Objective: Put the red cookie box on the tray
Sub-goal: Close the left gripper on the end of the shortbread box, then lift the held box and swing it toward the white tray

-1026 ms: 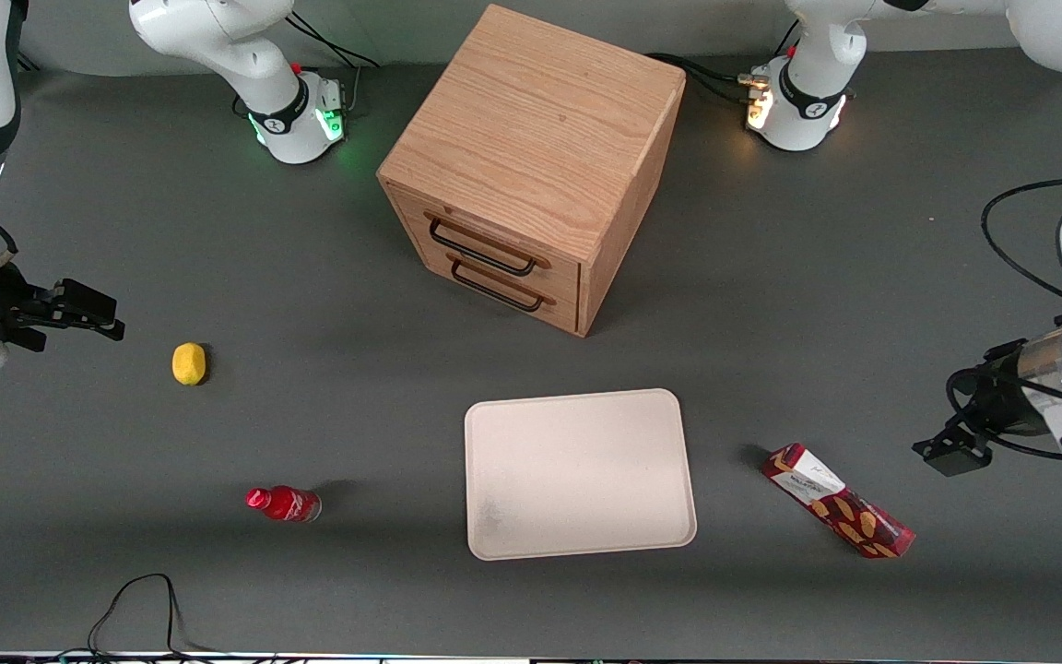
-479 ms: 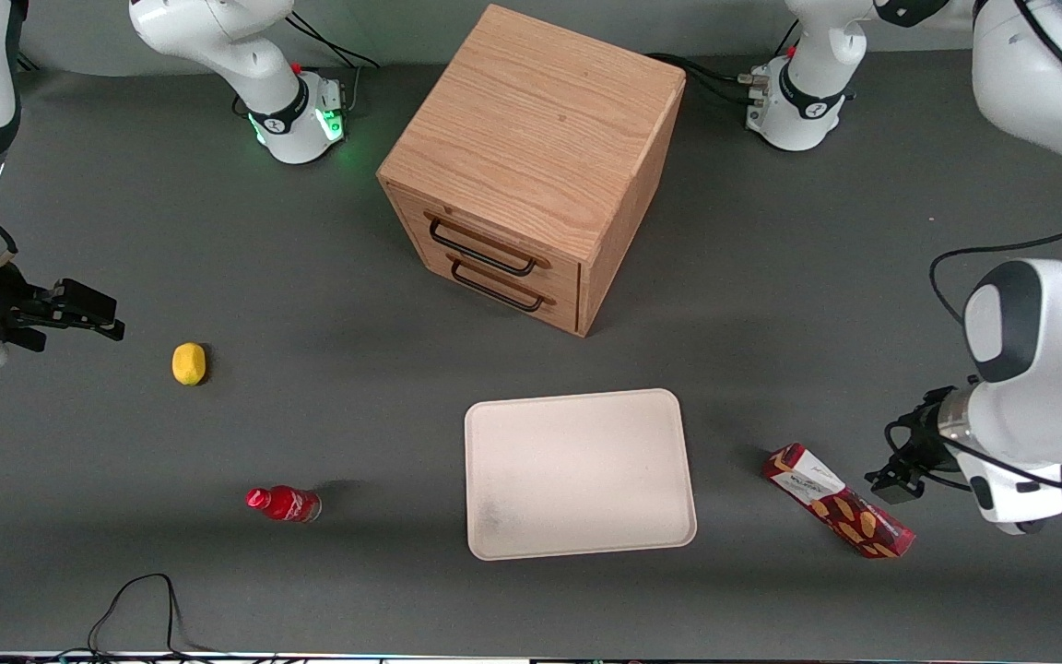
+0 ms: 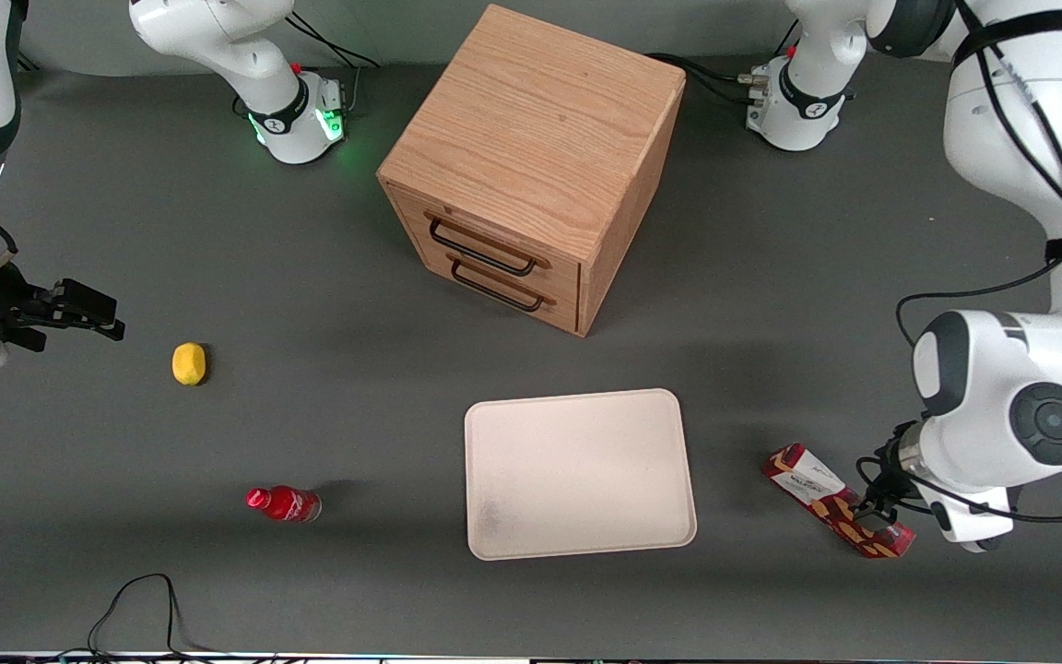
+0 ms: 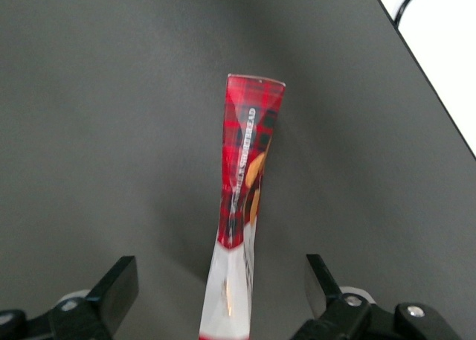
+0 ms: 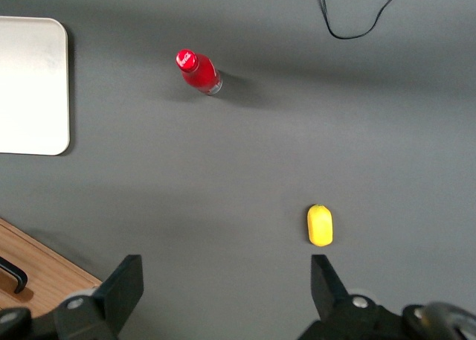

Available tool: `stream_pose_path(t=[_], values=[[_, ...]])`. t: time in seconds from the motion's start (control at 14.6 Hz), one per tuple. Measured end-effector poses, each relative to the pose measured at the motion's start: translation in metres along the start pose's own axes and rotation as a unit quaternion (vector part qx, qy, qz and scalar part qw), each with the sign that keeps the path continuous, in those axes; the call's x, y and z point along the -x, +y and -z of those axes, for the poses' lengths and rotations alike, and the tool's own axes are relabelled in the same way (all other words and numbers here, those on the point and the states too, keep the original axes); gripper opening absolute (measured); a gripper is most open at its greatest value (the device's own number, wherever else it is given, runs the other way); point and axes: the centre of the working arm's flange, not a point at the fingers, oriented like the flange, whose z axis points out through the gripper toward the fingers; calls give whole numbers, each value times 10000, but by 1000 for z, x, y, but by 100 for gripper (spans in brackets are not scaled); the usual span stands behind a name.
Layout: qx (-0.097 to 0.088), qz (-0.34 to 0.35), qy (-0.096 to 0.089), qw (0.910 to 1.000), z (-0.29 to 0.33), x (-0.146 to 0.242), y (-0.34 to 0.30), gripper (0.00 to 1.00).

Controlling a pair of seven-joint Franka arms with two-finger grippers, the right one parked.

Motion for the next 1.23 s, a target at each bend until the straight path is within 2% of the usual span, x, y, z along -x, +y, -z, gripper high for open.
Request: stream_pose_path(t=[0.27,0.48,0.55,0.62,1.23], values=[[154,2,137,9998,-47,-1,2,100],[132,19,134,9998,-69,-2,-1,100],[115,22,125,9999,-73,-2,-1,96],[106,32,119,9999,-75,-2,-1,96],[153,51,146,9998,-69,-3,1,4]])
